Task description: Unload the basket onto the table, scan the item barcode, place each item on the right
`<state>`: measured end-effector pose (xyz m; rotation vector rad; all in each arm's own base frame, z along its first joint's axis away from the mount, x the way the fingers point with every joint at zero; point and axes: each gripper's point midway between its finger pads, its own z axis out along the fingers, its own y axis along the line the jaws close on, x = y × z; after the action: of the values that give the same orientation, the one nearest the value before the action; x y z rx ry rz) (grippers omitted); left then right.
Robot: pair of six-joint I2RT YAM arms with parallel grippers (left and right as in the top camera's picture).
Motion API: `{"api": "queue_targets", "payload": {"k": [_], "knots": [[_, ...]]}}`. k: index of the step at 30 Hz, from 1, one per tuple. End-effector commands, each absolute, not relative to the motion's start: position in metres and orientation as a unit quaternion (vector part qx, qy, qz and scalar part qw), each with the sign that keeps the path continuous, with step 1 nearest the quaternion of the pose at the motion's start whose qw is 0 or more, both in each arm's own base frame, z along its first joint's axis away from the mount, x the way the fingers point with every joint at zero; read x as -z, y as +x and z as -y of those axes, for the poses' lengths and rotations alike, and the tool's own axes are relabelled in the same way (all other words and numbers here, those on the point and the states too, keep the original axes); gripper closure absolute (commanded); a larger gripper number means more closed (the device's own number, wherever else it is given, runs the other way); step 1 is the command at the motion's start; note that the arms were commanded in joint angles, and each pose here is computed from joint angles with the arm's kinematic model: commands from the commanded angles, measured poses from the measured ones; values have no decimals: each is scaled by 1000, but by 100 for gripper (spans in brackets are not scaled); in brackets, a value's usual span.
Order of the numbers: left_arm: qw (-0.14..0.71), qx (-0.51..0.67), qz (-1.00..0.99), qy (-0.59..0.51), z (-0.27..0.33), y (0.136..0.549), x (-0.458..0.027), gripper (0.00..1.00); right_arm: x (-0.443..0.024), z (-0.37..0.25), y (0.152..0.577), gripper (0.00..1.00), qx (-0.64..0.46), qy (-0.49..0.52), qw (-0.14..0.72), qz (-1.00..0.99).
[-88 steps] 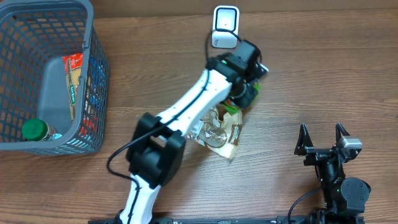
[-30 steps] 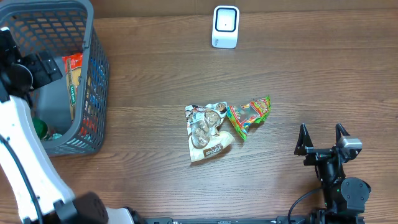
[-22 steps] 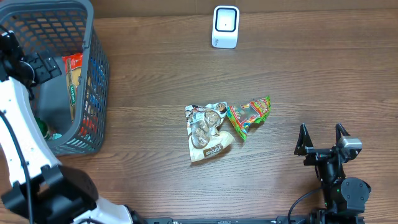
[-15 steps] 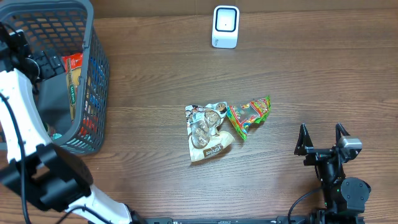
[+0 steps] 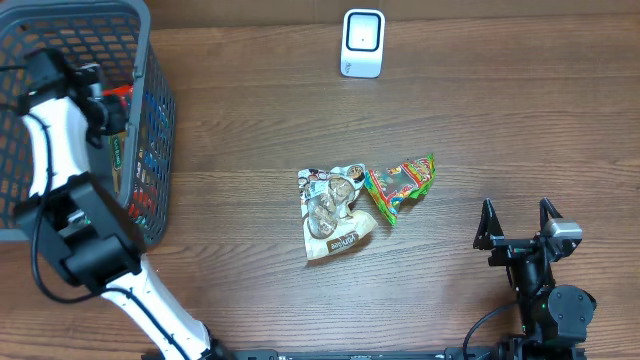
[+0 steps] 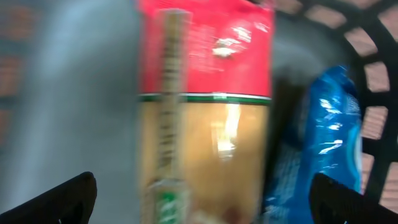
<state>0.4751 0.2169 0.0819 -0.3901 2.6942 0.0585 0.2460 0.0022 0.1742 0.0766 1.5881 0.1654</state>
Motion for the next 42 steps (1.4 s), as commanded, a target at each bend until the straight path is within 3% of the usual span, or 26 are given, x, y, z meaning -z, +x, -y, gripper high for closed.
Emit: {"api": "queue_targets", "payload": {"k": [1,8,24,42], "knots": [[190,-10,-976,-105,-196,483,-59,0,-172,0,246,0,-69,37,699,-711],[152,-33,-976,-151,-202,475,-33,1,-172,0,246,0,-69,37,699,-711],[133,-48,-972,-187,-235,452,-32,2,-172,0,246,0,-69,37,699,-711],[146,-25,-970,-193,-232,455,-39,0,-172,0,246,0,-69,37,699,-711]]}}
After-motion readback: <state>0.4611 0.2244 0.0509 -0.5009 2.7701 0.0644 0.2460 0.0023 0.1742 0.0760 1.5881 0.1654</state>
